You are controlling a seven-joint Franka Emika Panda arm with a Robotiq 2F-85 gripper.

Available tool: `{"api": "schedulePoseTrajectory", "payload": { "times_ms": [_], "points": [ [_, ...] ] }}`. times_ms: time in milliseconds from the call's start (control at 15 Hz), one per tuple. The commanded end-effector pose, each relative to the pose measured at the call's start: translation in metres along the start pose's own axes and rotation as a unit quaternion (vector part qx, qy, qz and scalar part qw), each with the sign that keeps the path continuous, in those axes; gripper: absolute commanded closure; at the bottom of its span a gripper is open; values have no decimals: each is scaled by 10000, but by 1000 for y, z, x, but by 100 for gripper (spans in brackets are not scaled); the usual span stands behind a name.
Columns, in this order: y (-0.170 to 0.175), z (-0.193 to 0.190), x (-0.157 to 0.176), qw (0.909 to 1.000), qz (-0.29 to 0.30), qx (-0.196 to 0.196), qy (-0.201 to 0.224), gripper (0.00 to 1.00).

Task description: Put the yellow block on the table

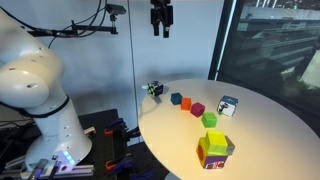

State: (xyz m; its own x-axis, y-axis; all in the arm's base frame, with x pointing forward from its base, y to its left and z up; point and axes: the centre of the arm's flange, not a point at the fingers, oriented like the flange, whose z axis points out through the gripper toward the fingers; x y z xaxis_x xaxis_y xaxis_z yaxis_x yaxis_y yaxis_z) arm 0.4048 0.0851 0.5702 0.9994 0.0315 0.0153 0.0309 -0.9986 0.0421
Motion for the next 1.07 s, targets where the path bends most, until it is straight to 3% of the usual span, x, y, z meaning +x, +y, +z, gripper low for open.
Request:
{"api": "schedulePoseTrajectory", "payload": {
  "times_ms": [0, 533, 1000],
  "points": [
    [35, 6, 15, 9983, 543, -150, 133, 0],
    [115, 50, 48, 9891, 1465, 56, -100, 0],
    [173, 106, 60, 9741, 2236, 34, -324, 0]
  ]
}}
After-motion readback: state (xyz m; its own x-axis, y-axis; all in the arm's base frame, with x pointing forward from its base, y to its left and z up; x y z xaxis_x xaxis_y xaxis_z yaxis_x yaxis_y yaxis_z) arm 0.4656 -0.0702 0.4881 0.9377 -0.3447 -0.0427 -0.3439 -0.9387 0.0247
